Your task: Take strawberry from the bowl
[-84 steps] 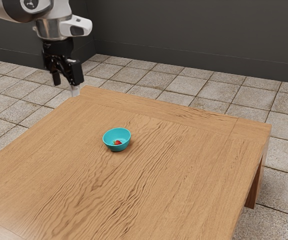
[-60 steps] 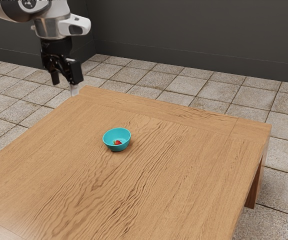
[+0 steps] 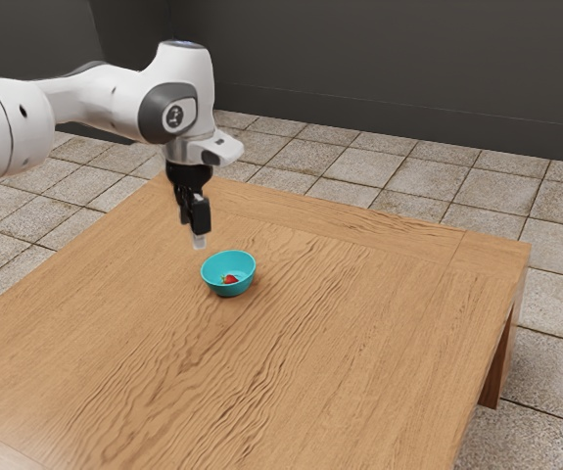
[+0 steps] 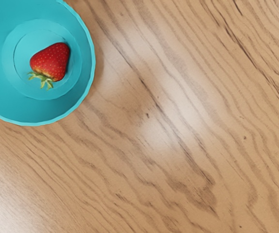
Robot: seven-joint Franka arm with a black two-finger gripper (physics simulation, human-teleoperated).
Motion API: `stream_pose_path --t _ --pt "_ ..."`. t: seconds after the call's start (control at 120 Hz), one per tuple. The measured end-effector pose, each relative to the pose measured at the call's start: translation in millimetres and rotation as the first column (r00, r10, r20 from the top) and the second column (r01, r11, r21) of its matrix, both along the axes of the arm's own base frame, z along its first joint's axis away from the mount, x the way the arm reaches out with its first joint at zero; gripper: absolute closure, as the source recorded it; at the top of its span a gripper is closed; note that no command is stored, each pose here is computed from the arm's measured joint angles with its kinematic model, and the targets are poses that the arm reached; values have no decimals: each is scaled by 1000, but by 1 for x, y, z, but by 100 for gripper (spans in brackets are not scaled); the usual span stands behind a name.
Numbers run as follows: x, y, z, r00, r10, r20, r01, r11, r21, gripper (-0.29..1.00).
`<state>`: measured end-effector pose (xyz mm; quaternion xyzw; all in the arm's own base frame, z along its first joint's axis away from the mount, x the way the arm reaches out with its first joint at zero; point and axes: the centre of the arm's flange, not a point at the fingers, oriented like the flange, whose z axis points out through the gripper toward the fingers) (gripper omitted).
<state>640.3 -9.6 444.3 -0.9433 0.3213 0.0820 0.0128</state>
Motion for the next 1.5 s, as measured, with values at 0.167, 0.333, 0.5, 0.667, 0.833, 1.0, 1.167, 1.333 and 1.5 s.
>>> stream_pose_path --t 0.167,0.333,0.5,0.667,0.833,1.0,1.167,1.333,1.5 --pt "26 11 -46 981 -191 34 192 981 -27 0" --pt "39 8 -88 920 -389 59 392 918 -55 0" --pt "49 3 -107 848 -519 110 528 846 -72 5" --pt "50 -2 -107 833 -520 189 547 825 -142 20" --pt "29 0 -84 859 -469 206 501 853 -144 23" --pt "22 11 -88 899 -395 191 424 893 -151 23" --pt "24 10 -100 925 -339 172 365 918 -155 23" --pt "24 24 -102 949 -268 165 293 944 -150 23" --pt "32 26 -124 965 -220 143 241 959 -152 23"
